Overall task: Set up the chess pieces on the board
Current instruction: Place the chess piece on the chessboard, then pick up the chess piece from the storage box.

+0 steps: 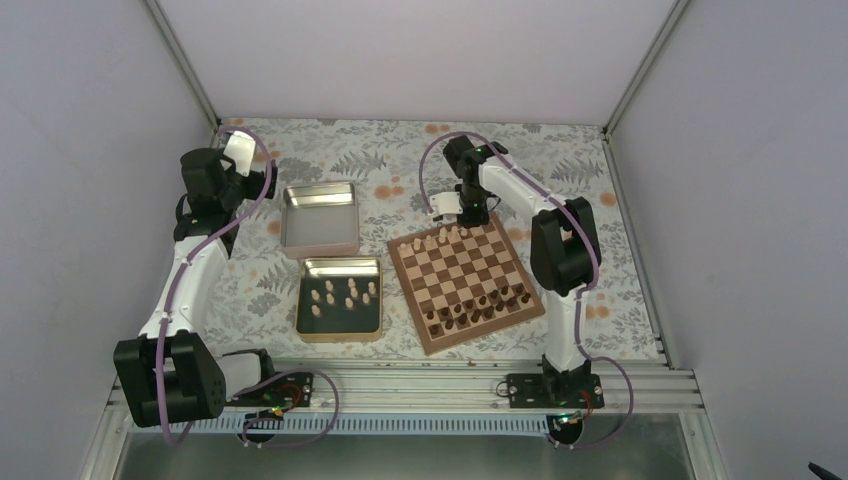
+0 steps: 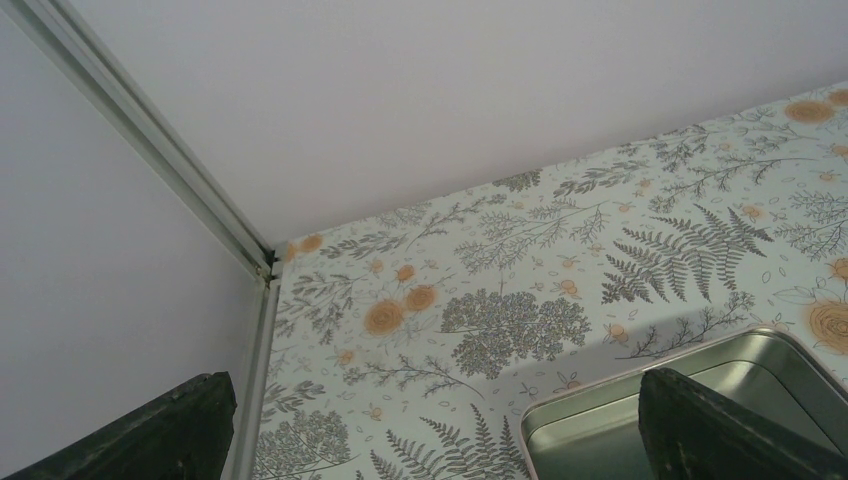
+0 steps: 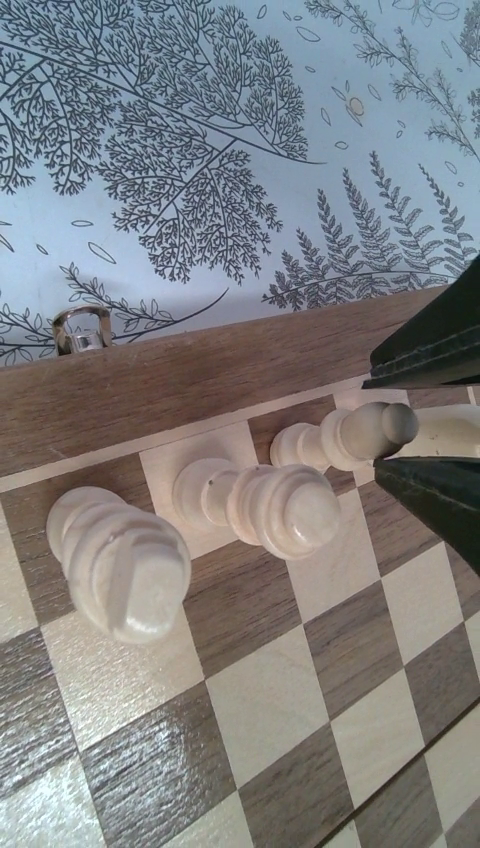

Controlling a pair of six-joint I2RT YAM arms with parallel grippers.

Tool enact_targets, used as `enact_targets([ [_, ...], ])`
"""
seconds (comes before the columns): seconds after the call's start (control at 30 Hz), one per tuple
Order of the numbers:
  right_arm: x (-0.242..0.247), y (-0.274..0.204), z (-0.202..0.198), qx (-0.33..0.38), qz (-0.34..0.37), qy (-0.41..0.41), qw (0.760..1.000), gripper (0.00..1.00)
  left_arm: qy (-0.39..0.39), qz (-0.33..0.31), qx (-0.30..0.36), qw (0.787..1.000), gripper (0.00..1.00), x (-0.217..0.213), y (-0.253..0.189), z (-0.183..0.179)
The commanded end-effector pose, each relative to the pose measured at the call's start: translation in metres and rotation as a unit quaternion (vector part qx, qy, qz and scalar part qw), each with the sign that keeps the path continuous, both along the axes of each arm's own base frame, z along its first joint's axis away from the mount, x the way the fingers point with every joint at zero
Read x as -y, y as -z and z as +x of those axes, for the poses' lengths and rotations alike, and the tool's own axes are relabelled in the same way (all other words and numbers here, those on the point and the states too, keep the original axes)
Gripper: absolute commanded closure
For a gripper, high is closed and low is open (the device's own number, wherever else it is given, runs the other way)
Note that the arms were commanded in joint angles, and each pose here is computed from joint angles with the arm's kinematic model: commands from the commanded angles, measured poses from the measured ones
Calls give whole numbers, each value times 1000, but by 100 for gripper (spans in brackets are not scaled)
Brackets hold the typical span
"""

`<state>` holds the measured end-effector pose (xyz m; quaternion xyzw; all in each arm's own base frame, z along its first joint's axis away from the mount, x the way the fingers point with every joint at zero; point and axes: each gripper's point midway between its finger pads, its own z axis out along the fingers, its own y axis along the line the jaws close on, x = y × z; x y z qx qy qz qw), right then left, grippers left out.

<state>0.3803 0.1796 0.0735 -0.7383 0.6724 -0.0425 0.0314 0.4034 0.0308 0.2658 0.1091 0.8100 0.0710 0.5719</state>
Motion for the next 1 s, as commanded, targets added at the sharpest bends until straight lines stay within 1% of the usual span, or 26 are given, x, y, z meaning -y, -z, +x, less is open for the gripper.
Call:
enact_targets([
  [0.0, -5, -11, -2, -1, 7, -1, 1000, 79, 2, 1, 13, 1000, 0, -1, -10, 0],
  [0.4, 2, -34, -12, -2, 1, 0, 1000, 76, 5, 1, 14, 1000, 0, 0, -11, 0],
  [0.6, -7, -70, -3, 35, 21, 0, 999, 75, 4, 1, 16, 1000, 0, 0, -12, -1],
  [0.7, -28, -91, -4, 63, 36, -16, 997, 70, 3, 1, 17, 1000, 0, -1, -13, 0],
  [0.8, -63, -103, -17, 74, 58, -44, 995, 66, 1, 1, 17, 1000, 0, -1, -13, 0],
  [0.97, -127, -106, -54, 63, 90, -103, 989, 66, -1, 3, 17, 1000, 0, -2, -12, -1],
])
